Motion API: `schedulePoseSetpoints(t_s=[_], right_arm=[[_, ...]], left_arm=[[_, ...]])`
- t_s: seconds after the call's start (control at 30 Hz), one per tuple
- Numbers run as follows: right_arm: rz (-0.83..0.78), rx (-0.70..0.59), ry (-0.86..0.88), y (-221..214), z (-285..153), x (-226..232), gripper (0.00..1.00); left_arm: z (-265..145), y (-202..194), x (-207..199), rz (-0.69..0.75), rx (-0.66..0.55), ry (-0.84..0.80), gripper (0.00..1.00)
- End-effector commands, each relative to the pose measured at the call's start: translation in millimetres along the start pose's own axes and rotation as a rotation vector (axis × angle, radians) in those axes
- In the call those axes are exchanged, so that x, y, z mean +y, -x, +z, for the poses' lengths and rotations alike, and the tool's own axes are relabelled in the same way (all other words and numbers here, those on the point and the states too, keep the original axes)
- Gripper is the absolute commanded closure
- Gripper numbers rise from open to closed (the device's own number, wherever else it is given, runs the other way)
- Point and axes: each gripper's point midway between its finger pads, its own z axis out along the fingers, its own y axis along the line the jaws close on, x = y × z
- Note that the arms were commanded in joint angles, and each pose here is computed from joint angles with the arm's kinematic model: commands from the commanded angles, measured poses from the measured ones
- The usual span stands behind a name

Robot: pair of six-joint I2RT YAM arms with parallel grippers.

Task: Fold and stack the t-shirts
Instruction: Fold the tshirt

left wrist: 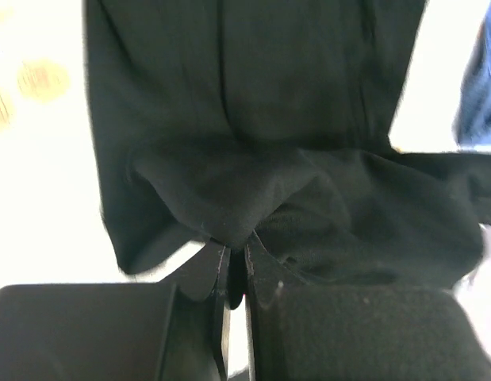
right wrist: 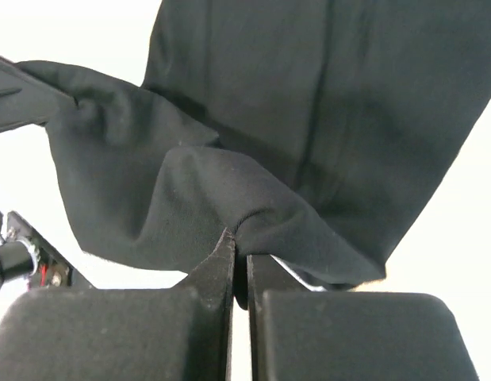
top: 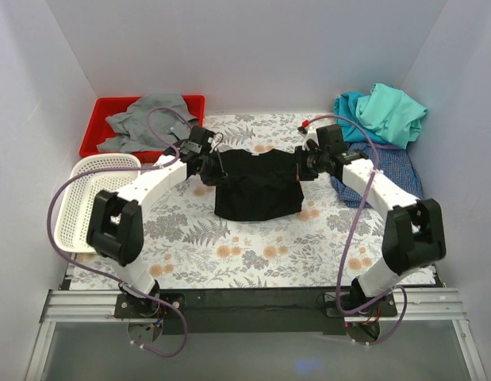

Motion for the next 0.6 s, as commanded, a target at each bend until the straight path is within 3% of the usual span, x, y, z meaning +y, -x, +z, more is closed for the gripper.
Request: schedulePoseSetpoints(t_s=[0.0,0.27,0.57], right_arm=[[-0.075,-0.059,0.037,50,8,-1,0.99],[-0.034,-0.042,0.106,99,50,-26,0.99],[-0.009,-0.056,0.131,144,99,-67,0.99]], left_arm=[[17,42,10,0.029,-0.057,0.050,1.00],[46,125,13,0.003,-0.122,-0.007,1.00],[82,183,11,0.001,-0.167,-0.099,1.00]])
